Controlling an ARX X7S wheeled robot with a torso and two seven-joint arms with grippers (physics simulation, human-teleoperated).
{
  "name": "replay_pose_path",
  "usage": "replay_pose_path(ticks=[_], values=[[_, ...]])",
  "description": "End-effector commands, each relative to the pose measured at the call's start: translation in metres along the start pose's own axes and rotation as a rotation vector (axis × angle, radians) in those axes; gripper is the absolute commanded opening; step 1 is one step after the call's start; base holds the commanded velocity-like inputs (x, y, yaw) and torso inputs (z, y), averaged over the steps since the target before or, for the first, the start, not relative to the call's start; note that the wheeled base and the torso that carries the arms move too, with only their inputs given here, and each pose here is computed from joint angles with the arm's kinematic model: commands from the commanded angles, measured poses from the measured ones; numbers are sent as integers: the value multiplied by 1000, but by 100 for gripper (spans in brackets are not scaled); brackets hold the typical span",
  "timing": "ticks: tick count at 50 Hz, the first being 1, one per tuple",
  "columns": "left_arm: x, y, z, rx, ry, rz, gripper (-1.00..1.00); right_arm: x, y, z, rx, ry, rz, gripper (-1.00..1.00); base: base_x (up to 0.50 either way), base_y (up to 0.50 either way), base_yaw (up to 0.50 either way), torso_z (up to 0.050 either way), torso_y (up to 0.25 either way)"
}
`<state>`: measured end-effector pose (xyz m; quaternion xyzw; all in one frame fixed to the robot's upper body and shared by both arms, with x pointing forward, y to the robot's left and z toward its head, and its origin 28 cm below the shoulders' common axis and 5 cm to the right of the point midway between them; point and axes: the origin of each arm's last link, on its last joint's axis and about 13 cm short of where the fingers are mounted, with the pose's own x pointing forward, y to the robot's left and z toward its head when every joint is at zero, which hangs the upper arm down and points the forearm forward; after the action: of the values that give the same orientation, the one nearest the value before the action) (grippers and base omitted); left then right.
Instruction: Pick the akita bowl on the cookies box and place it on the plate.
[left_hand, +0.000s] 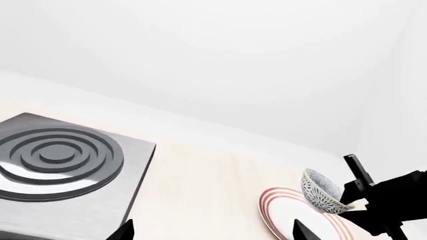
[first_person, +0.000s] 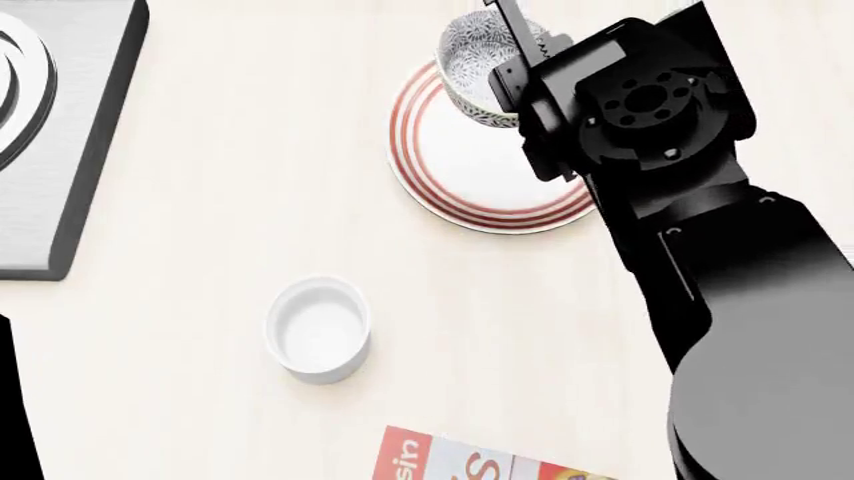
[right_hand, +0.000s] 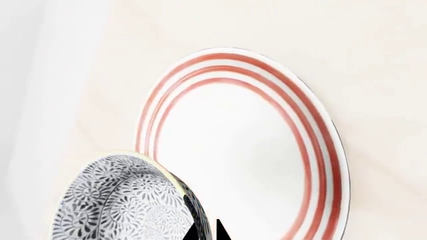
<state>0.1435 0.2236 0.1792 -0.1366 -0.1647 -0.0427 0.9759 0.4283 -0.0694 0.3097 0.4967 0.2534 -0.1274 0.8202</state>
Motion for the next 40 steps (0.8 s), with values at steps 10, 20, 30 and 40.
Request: replay_pose_path(ticks=[10,20,30,40], values=[[0,0,0,-4,2,-2,100,10,-11,-4,-7,-17,-37,-100,0,0,0,2,0],[1,2,0,-2,1,6,100,15,-18,-5,2,-18,-47,-100,0,0,0,0,1],[1,2,0,-2,0,9,100,17,-22,-6,8,-18,-49,-100,0,0,0,0,0],[1,2,0,-3,-1,10,100,19,-23,-9,-6,-20,-57,-100,0,0,0,0,0]])
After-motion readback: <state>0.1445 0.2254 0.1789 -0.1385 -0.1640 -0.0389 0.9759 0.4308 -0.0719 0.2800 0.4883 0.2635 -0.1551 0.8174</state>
